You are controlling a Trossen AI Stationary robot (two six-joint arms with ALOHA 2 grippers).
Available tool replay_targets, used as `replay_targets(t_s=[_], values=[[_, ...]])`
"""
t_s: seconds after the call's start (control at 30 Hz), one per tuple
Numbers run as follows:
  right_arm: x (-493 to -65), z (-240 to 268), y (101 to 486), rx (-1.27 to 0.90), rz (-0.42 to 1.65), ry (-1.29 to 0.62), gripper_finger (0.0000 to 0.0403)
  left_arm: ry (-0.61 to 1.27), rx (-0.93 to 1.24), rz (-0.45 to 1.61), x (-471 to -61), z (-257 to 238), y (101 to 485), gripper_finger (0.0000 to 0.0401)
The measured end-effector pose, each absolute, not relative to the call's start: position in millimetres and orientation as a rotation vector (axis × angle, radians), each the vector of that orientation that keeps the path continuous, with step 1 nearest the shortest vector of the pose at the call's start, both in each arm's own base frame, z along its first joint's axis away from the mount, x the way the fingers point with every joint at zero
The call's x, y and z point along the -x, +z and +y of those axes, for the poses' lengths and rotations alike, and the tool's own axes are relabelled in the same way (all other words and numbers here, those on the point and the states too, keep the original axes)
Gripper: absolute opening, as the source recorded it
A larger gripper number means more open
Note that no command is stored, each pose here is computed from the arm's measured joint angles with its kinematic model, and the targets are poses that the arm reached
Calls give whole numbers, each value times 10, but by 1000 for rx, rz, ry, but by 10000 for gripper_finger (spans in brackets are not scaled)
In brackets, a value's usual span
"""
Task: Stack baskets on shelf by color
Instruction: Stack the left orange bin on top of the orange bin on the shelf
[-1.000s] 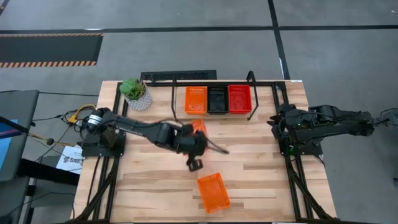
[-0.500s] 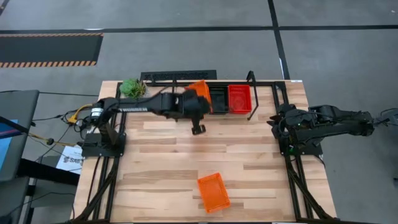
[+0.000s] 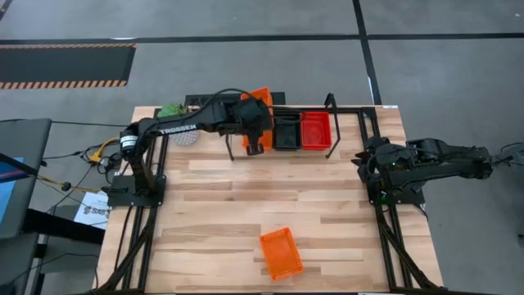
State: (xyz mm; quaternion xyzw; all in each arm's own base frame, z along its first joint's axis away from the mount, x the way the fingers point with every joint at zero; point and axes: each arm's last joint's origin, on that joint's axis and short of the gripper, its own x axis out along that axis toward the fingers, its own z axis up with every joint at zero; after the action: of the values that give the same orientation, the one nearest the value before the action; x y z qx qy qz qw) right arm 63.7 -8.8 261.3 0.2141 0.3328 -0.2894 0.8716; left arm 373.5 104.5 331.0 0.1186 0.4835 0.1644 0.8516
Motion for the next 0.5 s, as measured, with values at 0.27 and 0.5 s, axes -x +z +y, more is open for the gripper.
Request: replay_targets(t_s=[0.27,0.5], values=[[-637,-88,2614,-447,695,-607,159,324,-314,1124,-3898,1107,2962,0],[-637,-89,2614,-466,689,-617,159,296,-315,1203,-3996,1132,2705,0]])
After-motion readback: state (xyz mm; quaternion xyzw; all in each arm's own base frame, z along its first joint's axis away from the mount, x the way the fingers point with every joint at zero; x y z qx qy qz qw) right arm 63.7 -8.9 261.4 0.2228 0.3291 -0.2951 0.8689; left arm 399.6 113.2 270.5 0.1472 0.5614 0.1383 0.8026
